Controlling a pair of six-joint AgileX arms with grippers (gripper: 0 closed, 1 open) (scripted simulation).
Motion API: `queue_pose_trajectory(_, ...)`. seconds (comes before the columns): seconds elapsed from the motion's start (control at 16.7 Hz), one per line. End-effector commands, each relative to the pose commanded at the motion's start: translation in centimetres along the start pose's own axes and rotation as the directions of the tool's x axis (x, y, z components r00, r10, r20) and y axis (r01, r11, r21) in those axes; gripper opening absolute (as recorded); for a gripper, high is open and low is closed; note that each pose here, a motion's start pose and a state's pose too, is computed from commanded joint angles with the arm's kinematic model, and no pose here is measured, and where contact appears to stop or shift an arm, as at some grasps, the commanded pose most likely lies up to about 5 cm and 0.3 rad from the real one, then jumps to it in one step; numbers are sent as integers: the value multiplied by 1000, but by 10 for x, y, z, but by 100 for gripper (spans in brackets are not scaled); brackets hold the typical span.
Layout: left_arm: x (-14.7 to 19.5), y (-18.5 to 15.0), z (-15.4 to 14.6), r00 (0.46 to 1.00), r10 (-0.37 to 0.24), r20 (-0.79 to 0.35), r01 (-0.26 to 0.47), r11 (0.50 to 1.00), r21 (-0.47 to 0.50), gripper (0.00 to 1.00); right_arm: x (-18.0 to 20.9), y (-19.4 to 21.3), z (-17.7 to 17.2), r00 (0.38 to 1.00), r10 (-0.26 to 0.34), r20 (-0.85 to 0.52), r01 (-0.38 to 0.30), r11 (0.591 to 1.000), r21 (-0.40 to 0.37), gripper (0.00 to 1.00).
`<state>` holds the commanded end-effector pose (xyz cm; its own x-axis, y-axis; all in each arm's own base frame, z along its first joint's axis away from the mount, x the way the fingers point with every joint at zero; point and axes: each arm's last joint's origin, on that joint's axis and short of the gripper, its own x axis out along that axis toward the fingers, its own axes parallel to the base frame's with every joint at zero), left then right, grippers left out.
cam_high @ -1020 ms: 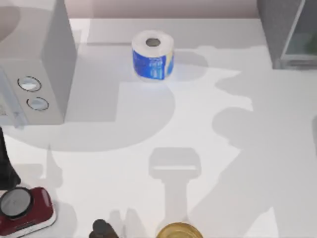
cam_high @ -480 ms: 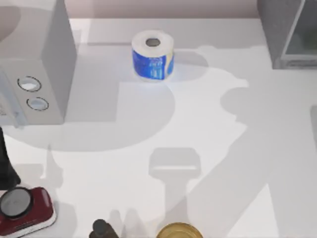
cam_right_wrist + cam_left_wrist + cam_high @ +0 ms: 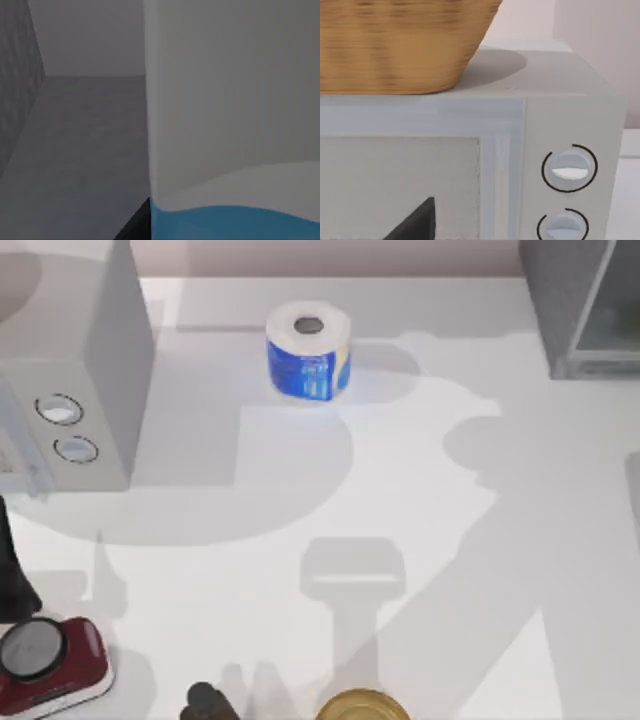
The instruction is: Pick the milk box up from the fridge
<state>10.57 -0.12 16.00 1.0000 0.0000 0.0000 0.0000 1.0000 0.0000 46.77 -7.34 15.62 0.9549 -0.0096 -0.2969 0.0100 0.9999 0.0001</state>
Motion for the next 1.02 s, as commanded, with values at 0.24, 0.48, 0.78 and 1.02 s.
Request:
queue_pose_trajectory(0.24, 0, 0, 0, 1000, 0, 0, 0, 1000, 0, 100, 0, 0, 0, 1000, 0, 0, 0, 1000, 0, 25)
queue_pose_trajectory(0.48, 0, 0, 0, 1000, 0, 0, 0, 1000, 0, 100, 0, 0, 0, 1000, 0, 0, 0, 1000, 0, 0)
queue_pose_trajectory(0.78, 0, 0, 0, 1000, 0, 0, 0, 1000, 0, 100, 0, 0, 0, 1000, 0, 0, 0, 1000, 0, 0)
queue_pose_trajectory(1.02, 0, 0, 0, 1000, 0, 0, 0, 1000, 0, 100, -1, -1, 2, 1000, -3, 3, 3, 1000, 2, 0)
